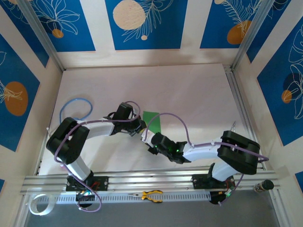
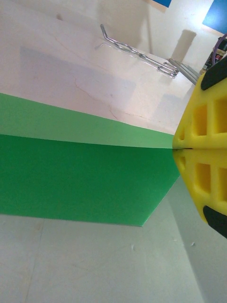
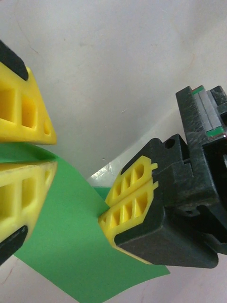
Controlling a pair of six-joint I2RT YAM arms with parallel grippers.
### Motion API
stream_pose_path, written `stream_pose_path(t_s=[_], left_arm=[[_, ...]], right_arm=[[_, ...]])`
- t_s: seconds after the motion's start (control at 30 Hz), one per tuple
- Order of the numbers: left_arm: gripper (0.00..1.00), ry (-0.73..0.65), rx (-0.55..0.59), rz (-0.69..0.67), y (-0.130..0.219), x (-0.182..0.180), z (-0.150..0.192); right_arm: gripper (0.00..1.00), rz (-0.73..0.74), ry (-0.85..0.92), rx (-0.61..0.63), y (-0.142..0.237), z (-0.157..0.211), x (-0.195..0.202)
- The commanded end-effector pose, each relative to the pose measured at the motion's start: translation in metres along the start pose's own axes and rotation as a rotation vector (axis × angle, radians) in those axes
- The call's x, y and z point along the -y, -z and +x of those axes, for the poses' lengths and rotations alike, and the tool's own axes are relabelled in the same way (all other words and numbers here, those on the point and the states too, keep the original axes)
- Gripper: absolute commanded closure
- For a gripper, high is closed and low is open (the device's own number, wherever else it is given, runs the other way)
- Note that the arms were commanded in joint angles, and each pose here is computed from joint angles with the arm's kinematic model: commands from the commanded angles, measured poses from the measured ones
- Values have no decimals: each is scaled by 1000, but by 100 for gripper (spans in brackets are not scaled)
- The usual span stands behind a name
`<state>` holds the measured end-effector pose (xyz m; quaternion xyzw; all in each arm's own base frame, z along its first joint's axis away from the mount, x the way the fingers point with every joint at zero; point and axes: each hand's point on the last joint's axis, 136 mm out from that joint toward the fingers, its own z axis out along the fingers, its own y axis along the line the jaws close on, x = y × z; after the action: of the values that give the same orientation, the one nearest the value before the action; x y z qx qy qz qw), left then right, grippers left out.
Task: Fold a paper plane with a square sheet of paper (pick it up from the middle)
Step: Third fold the triangle at the center of the table.
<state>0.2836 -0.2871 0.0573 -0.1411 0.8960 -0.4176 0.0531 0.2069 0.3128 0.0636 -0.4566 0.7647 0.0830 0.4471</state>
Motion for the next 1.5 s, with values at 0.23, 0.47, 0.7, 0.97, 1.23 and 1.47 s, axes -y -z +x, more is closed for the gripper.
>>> stream_pose_path(t_s=[0.23, 0.47, 0.7, 0.97, 1.23, 1.47], left_arm=[[98, -11, 25, 7, 6, 7, -8], [95, -12, 27, 5, 7, 8, -8], [77, -43, 54, -44, 17, 3, -10], [54, -169, 167, -163, 64, 5, -29], [60, -248, 119, -59, 63, 37, -43], [73, -307, -12, 35, 33, 69, -51]], right_arm=[[87, 11, -34, 28, 4, -6, 6], [94, 1, -64, 17, 4, -5, 7], [97, -64, -182, -30, 6, -3, 9], [100, -500, -426, -55, 25, -17, -17], [100, -580, -515, -55, 24, -25, -12], [100, -585, -539, -74, 14, -21, -15]])
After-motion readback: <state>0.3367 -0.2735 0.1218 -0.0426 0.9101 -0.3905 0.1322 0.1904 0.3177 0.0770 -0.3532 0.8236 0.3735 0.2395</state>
